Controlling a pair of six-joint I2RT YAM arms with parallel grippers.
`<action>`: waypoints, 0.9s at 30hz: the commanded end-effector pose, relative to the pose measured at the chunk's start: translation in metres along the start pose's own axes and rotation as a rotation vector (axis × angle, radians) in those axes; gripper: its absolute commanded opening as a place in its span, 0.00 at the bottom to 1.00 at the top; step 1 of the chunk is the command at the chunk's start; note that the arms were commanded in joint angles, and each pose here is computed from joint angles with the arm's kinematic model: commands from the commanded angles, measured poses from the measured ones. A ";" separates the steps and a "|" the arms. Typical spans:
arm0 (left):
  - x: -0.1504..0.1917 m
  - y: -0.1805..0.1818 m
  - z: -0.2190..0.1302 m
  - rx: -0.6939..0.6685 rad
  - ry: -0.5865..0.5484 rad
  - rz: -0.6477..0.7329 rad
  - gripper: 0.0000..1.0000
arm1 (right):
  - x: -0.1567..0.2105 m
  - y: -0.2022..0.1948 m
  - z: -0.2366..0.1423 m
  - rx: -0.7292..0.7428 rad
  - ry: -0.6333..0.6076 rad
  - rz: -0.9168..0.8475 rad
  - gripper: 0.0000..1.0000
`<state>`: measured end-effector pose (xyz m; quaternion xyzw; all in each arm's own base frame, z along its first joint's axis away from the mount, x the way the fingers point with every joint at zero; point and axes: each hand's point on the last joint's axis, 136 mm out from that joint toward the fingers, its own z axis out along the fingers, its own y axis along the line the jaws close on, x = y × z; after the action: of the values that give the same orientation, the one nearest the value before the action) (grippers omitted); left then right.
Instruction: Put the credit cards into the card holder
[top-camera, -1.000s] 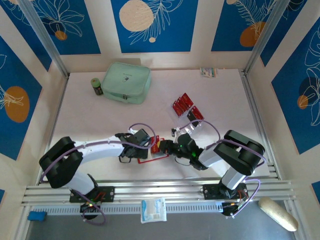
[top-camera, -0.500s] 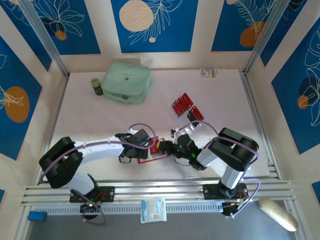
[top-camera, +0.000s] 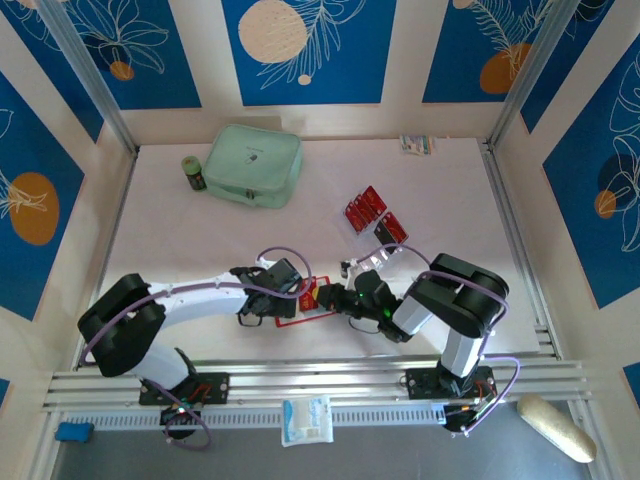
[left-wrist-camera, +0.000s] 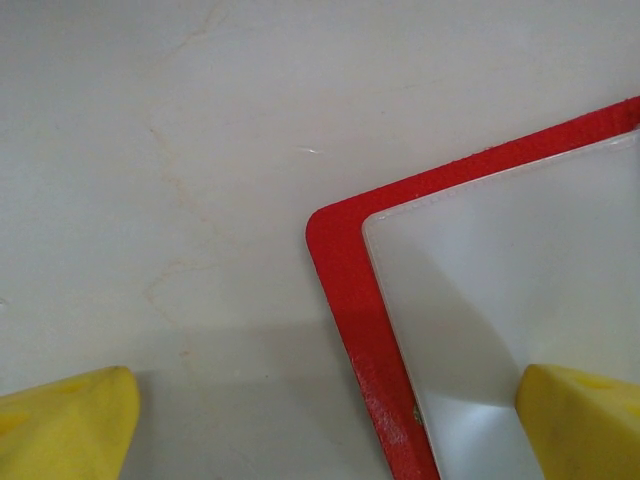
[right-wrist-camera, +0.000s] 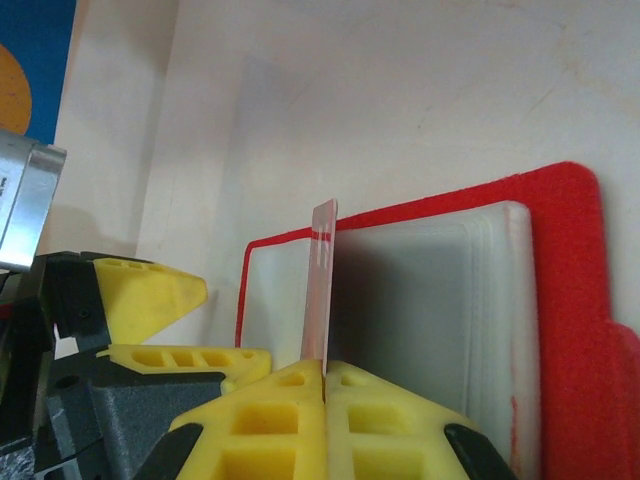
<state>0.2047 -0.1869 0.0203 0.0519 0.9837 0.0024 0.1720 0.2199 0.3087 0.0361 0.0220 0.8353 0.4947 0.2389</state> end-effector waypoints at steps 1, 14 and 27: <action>0.020 0.018 0.007 -0.072 0.055 0.024 0.97 | 0.017 -0.006 0.001 0.005 0.059 0.003 0.00; 0.019 0.018 0.007 -0.068 0.048 0.021 0.97 | 0.024 -0.011 -0.005 0.023 0.087 0.019 0.00; 0.020 0.017 0.008 -0.070 0.051 0.025 0.97 | 0.031 -0.020 -0.008 0.078 0.117 0.048 0.00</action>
<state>0.2049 -0.1871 0.0202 0.0518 0.9836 0.0014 0.1729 0.2092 0.3093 0.0335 0.0201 0.8399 0.4986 0.2134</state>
